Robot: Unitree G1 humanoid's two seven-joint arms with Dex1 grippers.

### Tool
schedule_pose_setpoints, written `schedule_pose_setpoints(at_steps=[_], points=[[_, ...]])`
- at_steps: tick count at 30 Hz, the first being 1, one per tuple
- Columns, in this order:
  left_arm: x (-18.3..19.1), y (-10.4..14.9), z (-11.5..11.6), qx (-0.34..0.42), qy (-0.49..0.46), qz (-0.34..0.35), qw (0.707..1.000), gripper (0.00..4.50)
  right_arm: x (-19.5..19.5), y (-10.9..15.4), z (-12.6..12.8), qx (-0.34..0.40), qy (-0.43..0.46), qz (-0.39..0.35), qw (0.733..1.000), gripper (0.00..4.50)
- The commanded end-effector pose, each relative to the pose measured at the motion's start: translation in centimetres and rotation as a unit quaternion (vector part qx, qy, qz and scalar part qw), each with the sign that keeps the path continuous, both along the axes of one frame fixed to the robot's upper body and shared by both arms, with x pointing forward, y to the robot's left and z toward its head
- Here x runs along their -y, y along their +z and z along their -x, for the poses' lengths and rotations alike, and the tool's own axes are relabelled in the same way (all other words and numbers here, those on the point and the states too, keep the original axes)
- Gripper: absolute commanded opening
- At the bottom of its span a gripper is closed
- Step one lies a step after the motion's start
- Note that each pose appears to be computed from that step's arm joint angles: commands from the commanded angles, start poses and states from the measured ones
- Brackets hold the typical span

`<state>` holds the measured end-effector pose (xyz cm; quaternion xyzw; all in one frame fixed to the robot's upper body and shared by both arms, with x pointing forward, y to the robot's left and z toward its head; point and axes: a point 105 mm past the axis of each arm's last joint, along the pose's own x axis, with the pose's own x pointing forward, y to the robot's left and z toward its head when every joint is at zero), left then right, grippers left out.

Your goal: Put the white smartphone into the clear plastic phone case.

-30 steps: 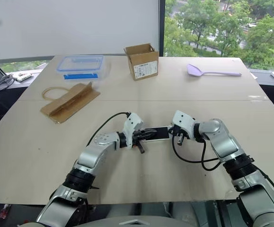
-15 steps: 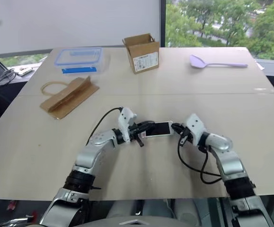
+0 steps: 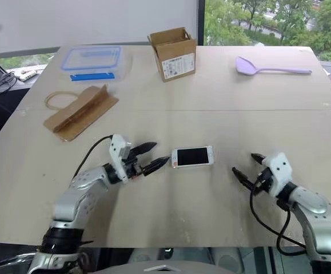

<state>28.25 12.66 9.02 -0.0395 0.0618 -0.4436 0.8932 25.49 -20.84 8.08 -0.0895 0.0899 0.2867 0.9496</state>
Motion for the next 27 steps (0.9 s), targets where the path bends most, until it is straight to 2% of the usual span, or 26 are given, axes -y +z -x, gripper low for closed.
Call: schedule_pose_setpoints(at_steps=[1, 9, 12, 17, 19, 25, 27], points=[[-0.5, 1.1, 1.6, 0.017, -0.017, -0.004, 1.000, 4.45, 1.3, 1.7, 0.7, 0.036, -0.022, 0.020, 0.999, 4.50], [-1.9, -0.3, 4.0, -0.007, 0.006, -0.012, 1.000, 4.45, 3.9, 1.8, 2.2, 0.050, -0.071, 0.047, 0.995, 4.50], [-2.6, -0.1, 3.6, -0.003, 0.038, -0.002, 0.999, 4.45, 4.2, 2.1, 2.5, 0.059, -0.076, 0.050, 0.994, 4.50], [-4.7, 1.0, 1.7, 0.004, 0.134, 0.045, 0.990, 4.45, 4.0, 2.3, 3.0, 0.070, -0.072, 0.046, 0.994, 4.50], [-4.6, 1.3, 1.9, 0.004, 0.128, 0.041, 0.991, 4.45, 3.8, 2.3, 3.0, 0.071, -0.067, 0.046, 0.994, 4.50], [-3.5, -0.6, 5.8, -0.044, 0.025, -0.011, 0.999, 4.45, 3.2, 2.0, 2.4, 0.074, -0.063, 0.049, 0.994, 4.50], [-3.7, -0.5, 6.0, -0.049, 0.027, -0.011, 0.998, 4.45, 2.9, 2.1, 2.0, 0.077, -0.058, 0.047, 0.994, 4.50]])
